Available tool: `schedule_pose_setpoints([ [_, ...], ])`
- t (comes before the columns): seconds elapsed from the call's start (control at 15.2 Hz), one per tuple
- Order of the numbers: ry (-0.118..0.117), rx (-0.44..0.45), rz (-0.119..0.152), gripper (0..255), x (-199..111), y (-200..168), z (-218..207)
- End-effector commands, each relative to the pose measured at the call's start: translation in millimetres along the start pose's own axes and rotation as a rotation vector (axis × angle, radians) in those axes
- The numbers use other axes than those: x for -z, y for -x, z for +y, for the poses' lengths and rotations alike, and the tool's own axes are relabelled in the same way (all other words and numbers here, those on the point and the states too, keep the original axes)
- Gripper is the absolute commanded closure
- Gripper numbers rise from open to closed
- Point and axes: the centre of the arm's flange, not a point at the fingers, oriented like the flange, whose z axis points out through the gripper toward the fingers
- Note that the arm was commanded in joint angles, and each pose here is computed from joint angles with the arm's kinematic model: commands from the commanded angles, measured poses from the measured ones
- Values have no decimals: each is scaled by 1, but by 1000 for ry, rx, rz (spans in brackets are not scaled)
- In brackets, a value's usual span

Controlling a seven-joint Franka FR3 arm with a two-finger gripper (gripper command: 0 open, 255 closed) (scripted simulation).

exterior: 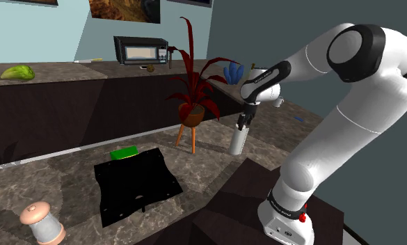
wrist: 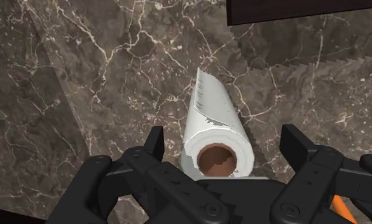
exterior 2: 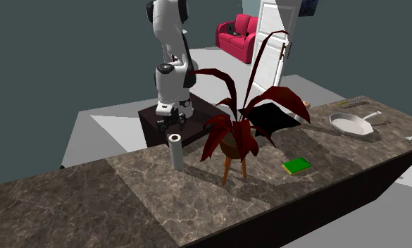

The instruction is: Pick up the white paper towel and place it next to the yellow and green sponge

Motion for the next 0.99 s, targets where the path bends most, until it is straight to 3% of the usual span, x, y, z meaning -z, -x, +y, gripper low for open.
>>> schedule_pose_setpoints([
  [0.0,1,-1,1,0,-12,1,2],
  [0.33,1,-1,1,0,-36,1,2],
  [0.79,1,-1,0,0,-36,1,2],
  [0.86,1,-1,0,255,-36,1,2],
  [0.92,1,-1,0,255,-36,1,2],
])
